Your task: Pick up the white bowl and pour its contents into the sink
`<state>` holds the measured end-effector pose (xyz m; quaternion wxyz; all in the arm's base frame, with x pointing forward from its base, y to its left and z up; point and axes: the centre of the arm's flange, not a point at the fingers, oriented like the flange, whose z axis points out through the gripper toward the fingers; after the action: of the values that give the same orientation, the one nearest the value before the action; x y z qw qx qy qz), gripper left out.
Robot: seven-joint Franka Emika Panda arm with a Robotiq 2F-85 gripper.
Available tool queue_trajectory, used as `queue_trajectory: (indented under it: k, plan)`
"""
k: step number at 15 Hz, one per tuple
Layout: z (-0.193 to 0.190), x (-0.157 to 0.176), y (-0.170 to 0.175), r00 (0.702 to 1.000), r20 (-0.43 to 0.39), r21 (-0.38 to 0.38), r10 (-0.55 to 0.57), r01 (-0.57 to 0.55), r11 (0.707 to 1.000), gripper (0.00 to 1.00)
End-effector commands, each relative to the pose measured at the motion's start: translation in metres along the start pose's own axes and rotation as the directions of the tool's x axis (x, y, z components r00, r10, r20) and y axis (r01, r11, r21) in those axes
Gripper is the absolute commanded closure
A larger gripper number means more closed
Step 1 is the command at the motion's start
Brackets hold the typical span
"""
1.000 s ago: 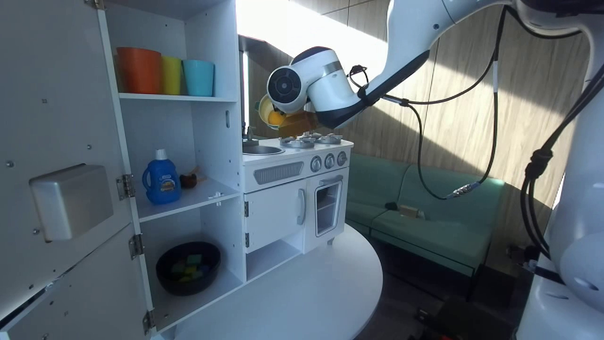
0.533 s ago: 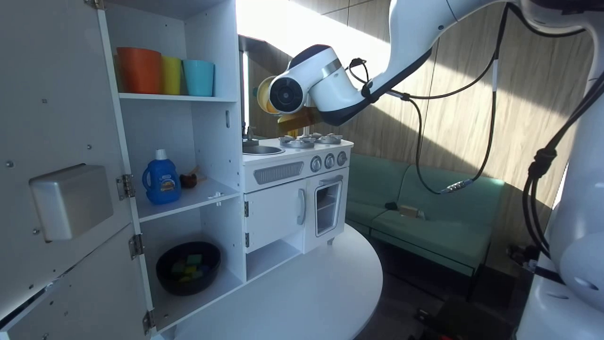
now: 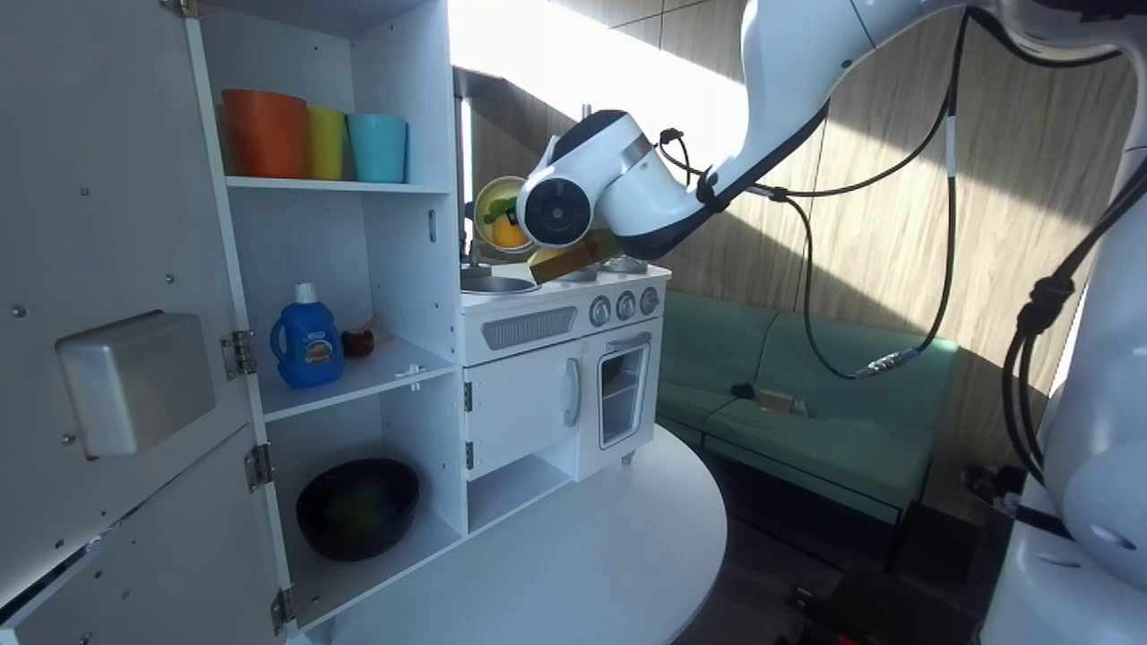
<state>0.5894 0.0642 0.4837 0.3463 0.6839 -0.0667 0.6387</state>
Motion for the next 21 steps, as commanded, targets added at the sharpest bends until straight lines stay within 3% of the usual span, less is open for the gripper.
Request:
queue_trajectory:
  k: [1, 7, 11, 12, 16, 21]
  plan:
    - [-0.018, -0.002, 0.008, 0.993, -0.105, 0.01, -0.054, 0.056, 0.998, 0.92]
    - [-0.027, -0.012, 0.006, 0.922, -0.354, -0.069, -0.158, 0.142, 0.987, 0.92]
    - [-0.029, -0.013, 0.009, 0.91, -0.376, -0.139, -0.176, 0.133, 0.981, 0.92]
    - [-0.03, -0.016, 0.009, 0.892, -0.408, -0.157, -0.193, 0.14, 0.978, 0.92]
    - [-0.036, -0.025, 0.007, 0.877, -0.409, -0.139, -0.253, 0.214, 0.967, 0.92]
    - [-0.047, 0.006, 0.008, 0.829, -0.486, -0.222, -0.278, 0.19, 0.956, 0.92]
